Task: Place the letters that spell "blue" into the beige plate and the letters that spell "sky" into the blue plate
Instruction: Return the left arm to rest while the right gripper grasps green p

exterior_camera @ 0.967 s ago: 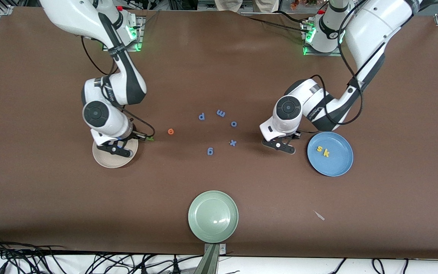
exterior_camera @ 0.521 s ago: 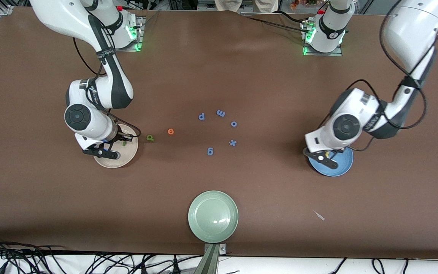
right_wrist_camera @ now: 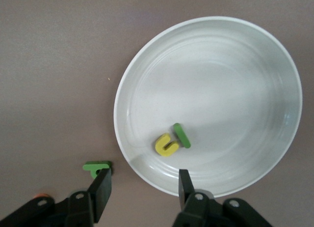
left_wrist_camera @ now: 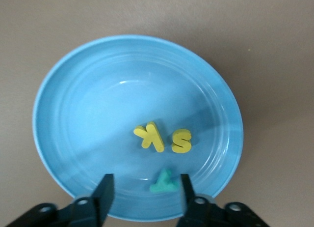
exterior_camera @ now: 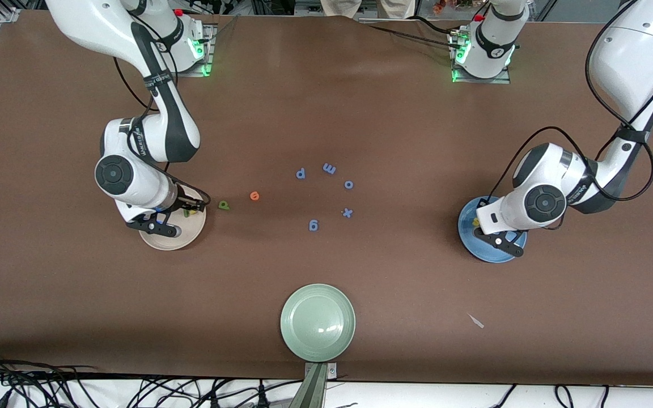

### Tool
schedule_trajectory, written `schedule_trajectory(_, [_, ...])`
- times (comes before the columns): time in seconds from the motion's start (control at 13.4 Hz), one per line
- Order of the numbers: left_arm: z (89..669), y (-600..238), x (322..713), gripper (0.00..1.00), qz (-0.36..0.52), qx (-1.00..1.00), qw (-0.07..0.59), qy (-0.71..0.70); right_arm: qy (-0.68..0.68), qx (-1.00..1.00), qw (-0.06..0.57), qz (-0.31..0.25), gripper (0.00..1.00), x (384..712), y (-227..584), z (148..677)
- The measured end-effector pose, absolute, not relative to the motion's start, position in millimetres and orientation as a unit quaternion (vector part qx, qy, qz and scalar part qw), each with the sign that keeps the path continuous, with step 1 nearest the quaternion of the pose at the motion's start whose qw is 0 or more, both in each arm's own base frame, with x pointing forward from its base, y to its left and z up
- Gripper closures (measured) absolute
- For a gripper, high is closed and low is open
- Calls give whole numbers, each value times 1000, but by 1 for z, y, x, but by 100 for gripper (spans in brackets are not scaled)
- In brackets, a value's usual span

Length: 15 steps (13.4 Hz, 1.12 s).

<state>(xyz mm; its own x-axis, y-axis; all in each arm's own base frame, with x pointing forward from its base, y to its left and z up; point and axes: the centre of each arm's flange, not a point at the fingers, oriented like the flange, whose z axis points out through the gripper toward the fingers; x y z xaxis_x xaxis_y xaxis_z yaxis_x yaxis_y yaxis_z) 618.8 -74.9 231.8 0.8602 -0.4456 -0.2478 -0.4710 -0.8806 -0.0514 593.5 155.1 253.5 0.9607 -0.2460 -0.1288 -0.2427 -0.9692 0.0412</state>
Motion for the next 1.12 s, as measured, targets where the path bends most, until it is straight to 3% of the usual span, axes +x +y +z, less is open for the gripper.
schedule_trajectory(0.22, [291,-104,622,1,104,-960,72,248,-146,988,5,-59,36,588,187,244])
schedule_trajectory(0.74, [510,-107,633,0,67,-979,79,174,-159,986,3,-47,36,581,214,204])
schedule_trajectory(1.12, [578,-119,630,0,9,-984,59,168,-160,986,0,-38,36,566,222,182])
